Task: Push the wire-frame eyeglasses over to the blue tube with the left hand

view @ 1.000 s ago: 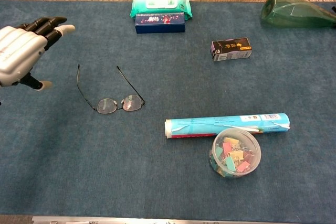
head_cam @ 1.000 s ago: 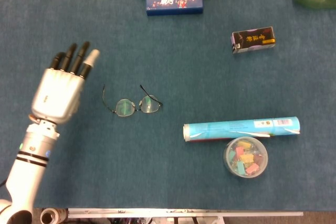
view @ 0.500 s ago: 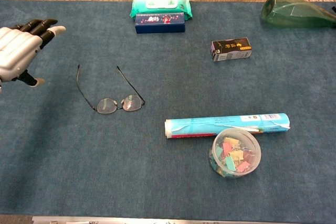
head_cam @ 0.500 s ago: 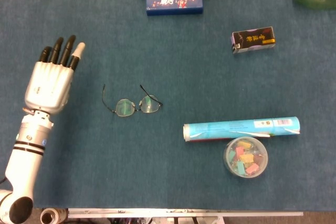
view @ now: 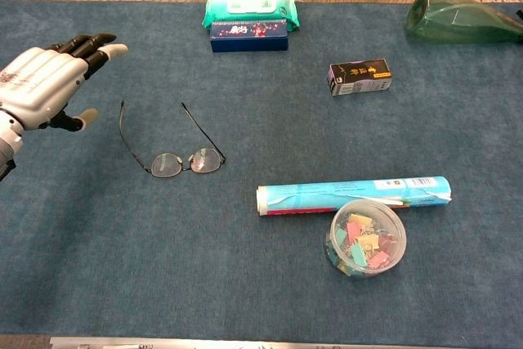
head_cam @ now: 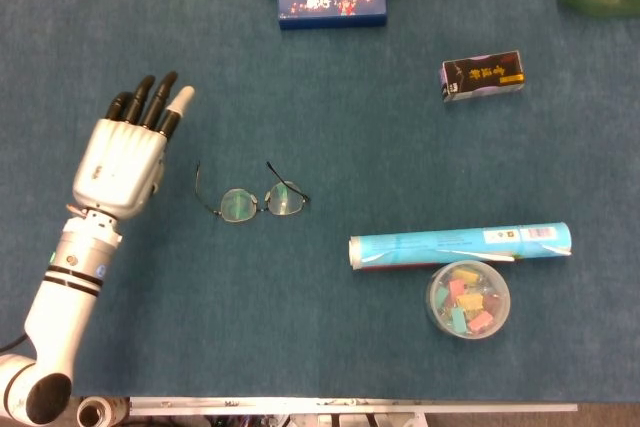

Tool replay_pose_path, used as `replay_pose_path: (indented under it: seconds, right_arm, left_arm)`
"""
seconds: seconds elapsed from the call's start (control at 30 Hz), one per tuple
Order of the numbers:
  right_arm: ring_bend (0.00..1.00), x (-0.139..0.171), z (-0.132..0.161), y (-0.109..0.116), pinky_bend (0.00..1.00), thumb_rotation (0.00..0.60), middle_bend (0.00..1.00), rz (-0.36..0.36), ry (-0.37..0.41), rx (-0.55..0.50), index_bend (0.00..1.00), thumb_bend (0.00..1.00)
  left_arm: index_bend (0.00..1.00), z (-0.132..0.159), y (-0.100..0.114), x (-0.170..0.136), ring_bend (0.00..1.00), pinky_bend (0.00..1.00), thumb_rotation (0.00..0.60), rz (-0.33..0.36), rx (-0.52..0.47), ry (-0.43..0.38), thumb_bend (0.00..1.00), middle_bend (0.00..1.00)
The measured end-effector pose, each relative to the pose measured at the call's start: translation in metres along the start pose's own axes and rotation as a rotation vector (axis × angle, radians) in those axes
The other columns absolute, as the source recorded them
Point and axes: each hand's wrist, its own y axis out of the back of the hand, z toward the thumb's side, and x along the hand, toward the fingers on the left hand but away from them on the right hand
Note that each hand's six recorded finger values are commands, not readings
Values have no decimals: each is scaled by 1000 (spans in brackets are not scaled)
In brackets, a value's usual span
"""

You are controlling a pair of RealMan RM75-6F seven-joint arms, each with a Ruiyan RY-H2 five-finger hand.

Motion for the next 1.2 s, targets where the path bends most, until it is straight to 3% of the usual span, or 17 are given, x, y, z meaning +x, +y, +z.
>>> replay_pose_path:
  seconds: [0.4,0.63,1.2]
  right_arm:
    - [432,1,0,5,528,600,462,-15,3,-5,551,170]
    - [432,2,-1,13,529,600,462,-36,3,-18,551,170]
    - [432,5,-1,22,529,600,462,-57,4,-35,552,170]
  left_arm:
    - [0,41,-3,7,0,163,600,-12,-21,-80,343,0]
    - [0,63,-18,18,0,163,600,-46,-19,-110,343,0]
    - [0,83,-43,38,0,164,600,-96,-39,-126,343,0]
